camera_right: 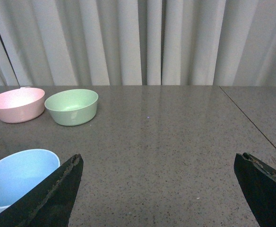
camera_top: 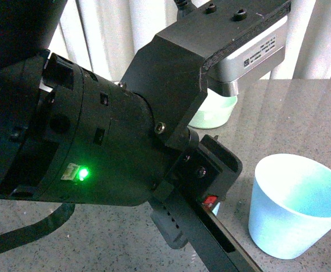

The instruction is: Stack blue cups with both arms

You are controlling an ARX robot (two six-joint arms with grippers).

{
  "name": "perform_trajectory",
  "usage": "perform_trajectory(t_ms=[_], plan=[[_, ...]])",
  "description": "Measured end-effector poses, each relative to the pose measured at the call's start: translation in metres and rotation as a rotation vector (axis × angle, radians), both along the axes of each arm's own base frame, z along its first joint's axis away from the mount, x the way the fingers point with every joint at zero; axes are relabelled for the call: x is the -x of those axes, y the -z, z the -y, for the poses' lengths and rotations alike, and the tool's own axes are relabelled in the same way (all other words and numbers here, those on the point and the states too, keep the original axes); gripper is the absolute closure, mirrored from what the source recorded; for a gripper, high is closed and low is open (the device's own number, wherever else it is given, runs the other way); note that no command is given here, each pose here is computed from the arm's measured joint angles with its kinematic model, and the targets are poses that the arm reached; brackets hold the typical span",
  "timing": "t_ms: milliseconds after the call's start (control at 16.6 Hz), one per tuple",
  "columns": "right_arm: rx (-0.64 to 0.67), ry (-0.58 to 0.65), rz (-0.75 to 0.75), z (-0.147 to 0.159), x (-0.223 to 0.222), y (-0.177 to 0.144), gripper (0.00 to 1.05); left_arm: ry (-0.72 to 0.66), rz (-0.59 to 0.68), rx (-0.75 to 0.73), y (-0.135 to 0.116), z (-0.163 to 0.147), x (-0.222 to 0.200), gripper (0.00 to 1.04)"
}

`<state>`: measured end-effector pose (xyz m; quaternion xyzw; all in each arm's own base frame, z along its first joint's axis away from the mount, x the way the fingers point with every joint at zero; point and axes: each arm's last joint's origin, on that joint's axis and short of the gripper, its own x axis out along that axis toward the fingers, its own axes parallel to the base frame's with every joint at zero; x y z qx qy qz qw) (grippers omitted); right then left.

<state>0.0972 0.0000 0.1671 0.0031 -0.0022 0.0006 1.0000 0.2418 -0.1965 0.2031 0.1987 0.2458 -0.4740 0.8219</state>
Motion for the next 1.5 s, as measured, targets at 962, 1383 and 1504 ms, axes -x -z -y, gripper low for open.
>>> perform_trajectory(t_ms=[962,1383,1504], plan=[[0.000,0.000,0.000,0.000,0.000,0.000,0.07,-0.162,0.099,0.220,-0.059,-0.038,-0.029,0.07],[0.000,0.001,0.000,0.000,0.000,0.000,0.07,-1.017,0.542,0.420,-0.047,-0.198,0.069,0.49],[0.000,0.001,0.000,0.000,0.000,0.000,0.07,-1.005,0.516,0.412,-0.018,-0.196,0.084,0.81]])
